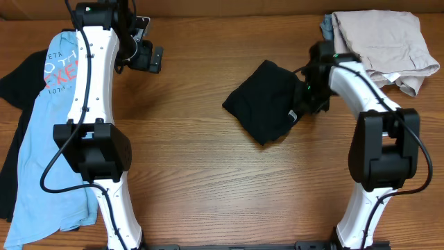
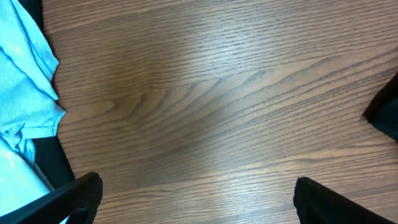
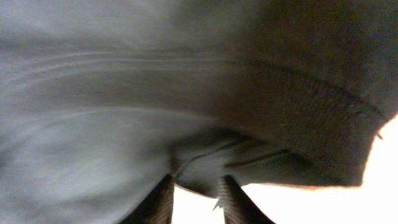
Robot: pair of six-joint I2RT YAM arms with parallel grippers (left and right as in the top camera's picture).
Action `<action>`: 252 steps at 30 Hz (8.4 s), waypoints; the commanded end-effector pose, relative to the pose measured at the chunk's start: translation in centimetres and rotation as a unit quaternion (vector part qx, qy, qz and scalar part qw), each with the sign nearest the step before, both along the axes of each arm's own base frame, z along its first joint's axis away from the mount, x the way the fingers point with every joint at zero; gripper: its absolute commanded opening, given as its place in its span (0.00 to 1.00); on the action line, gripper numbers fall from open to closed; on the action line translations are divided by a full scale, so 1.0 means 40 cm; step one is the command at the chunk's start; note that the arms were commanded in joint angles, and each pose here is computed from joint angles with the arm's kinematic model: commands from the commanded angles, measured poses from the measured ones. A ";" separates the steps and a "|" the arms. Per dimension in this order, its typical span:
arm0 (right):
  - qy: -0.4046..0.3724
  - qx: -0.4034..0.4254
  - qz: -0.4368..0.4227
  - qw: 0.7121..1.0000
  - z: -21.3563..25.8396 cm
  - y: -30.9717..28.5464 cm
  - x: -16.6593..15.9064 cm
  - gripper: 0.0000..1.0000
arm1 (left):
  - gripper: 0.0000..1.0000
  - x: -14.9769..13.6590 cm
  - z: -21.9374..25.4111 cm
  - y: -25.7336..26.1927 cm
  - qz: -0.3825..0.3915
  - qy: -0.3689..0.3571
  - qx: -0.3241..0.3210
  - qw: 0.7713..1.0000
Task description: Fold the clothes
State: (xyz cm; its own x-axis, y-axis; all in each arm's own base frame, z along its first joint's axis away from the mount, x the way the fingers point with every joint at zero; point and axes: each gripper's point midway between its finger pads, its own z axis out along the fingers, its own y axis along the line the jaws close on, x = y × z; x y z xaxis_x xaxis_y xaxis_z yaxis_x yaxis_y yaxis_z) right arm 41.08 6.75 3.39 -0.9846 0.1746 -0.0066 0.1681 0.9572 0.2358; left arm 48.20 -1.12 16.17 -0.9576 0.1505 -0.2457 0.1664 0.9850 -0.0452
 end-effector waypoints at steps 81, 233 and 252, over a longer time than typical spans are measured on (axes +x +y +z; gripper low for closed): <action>-0.501 0.168 -0.175 0.831 0.813 -0.283 0.309 0.04 | 1.00 0.019 -0.004 -0.001 0.005 -0.010 -0.010 1.000; -0.661 0.044 0.098 0.743 1.197 -0.116 -0.040 1.00 | 1.00 0.047 0.006 -0.015 0.020 -0.032 -0.032 0.999; -0.735 0.013 0.111 0.669 1.118 0.038 -0.386 1.00 | 1.00 0.047 0.006 -0.015 0.020 -0.032 -0.032 0.999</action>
State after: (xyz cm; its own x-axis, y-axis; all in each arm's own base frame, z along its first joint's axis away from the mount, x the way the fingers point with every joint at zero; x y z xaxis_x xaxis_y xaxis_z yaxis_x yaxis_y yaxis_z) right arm 24.32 9.98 51.78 0.0579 0.0458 -0.9973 -0.5157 0.8567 0.0094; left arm 49.88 -1.82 16.72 -0.9410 0.1166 -0.3177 0.1500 0.9852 -0.0826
